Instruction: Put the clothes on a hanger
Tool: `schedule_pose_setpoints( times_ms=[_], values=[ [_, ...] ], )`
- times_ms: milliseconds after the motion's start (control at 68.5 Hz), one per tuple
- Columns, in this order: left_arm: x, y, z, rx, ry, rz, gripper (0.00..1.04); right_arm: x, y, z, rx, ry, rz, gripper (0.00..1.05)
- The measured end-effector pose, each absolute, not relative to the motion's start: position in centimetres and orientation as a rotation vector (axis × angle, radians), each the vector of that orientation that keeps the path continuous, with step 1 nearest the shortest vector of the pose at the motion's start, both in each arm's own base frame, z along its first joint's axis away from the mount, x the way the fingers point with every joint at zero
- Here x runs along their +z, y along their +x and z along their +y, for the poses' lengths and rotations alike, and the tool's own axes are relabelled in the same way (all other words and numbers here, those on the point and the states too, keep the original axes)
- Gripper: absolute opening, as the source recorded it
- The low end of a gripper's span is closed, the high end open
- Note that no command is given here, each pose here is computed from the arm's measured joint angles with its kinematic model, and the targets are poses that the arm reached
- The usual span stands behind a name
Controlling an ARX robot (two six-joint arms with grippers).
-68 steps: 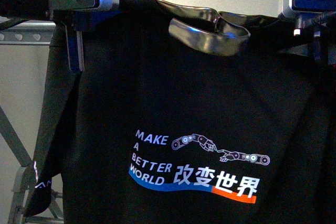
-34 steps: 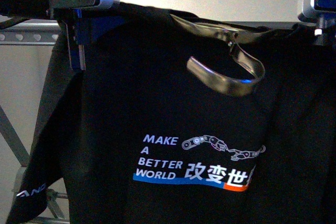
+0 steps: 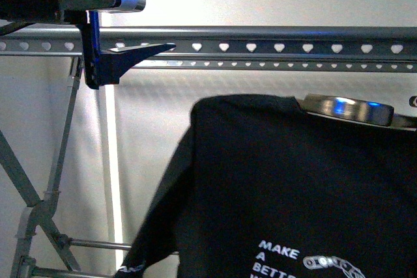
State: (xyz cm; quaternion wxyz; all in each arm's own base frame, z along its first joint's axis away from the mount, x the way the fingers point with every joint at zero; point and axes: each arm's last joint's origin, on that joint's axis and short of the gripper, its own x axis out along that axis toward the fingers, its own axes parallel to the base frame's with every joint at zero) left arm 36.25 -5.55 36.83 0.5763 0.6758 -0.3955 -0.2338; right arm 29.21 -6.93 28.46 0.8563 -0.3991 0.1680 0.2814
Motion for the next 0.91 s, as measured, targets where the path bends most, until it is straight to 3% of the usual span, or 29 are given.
schedule_pose_setpoints(
  times_ms=[219, 438, 526, 584, 628, 759, 905],
  values=[
    [36.8, 36.2, -5.6, -0.545, 1.583, -0.924, 0.98, 28.6, 23.3, -7.3, 0.61, -0.371, 0.49, 0.04],
    [36.8, 36.3, -5.6, -0.542, 1.582, -0.917, 0.98, 28.5, 20.5, -7.6, 0.581, -0.018, 0.619, 0.04],
    [37.3, 35.6, -4.3, -0.395, 1.279, -0.361, 0.85, 28.4, 20.4, -7.6, 0.568, 0.055, 0.638, 0.04],
    [37.1, 33.9, -3.1, -0.244, 1.048, -0.142, 0.76, 28.4, 20.4, -7.5, 0.567, 0.099, 0.642, 0.04],
    [36.8, 32.3, -2.3, -0.118, 0.81, -0.057, 0.69, 28.4, 20.4, -7.4, 0.567, 0.128, 0.645, 0.04],
    [35.2, 28.1, -0.5, 0.003, 0.309, -0.057, 0.47, 28.7, 20.5, -7.1, 0.556, 0.2, 0.646, 0.04],
    [31.0, 25.4, 0.0, 0.008, 0.1, -0.036, 0.24, 29.2, 20.9, -6.3, 0.582, 0.25, 0.626, 0.04]
  ],
)
